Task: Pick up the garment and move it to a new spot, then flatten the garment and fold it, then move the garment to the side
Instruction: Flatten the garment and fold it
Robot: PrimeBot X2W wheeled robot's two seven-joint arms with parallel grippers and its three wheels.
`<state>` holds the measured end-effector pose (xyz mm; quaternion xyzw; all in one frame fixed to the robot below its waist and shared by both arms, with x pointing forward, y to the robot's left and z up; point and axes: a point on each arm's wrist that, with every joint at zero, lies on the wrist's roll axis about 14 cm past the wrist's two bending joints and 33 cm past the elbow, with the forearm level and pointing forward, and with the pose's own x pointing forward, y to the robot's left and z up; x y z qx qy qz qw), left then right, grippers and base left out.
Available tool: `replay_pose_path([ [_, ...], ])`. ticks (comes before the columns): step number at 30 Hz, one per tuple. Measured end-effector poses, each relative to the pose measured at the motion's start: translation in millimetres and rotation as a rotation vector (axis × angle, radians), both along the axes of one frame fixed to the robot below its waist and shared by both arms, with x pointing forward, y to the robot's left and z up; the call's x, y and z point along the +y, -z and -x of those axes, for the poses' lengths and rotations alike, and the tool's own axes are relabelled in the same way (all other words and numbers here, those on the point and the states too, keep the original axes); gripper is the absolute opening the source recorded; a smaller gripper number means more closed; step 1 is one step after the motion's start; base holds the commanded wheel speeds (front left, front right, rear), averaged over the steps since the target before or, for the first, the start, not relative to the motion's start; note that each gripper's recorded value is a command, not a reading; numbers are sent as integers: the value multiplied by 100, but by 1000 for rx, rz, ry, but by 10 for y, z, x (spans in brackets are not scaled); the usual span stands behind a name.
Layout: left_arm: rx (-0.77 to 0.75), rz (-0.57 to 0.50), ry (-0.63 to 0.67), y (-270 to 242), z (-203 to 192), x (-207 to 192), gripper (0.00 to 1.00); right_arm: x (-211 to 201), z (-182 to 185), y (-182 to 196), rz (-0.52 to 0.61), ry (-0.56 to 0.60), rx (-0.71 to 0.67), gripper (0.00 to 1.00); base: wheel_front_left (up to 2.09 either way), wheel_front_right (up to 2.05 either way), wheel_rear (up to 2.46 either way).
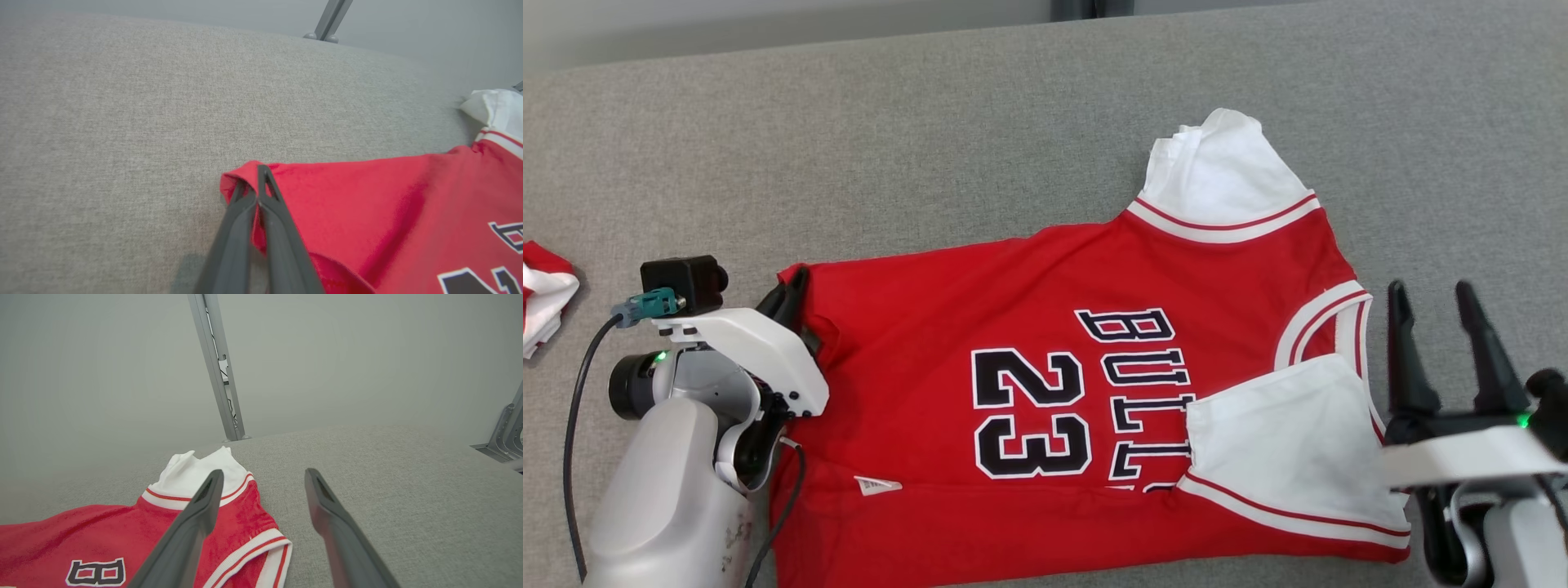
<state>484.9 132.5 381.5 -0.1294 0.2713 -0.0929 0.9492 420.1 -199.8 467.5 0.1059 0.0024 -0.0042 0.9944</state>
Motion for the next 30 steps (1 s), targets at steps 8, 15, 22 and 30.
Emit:
replay_pose_path([
  [8, -54, 0, 12, -80, -138, -44, 0, -177, -513, -154, 16, -6, -56, 100, 0, 0, 0],
  [15, -77, 16, 18, -74, -238, -108, 0, -9, -1079, -116, 11, -95, -35, 100, 0, 0, 0],
  [22, -88, 18, 13, 5, -315, -100, 0, 409, -1637, 263, 59, -268, 162, 100, 0, 0, 0],
  [30, -74, 11, 8, 139, -301, -62, 0, 648, -1724, 868, 143, -404, 484, 100, 0, 0, 0],
])
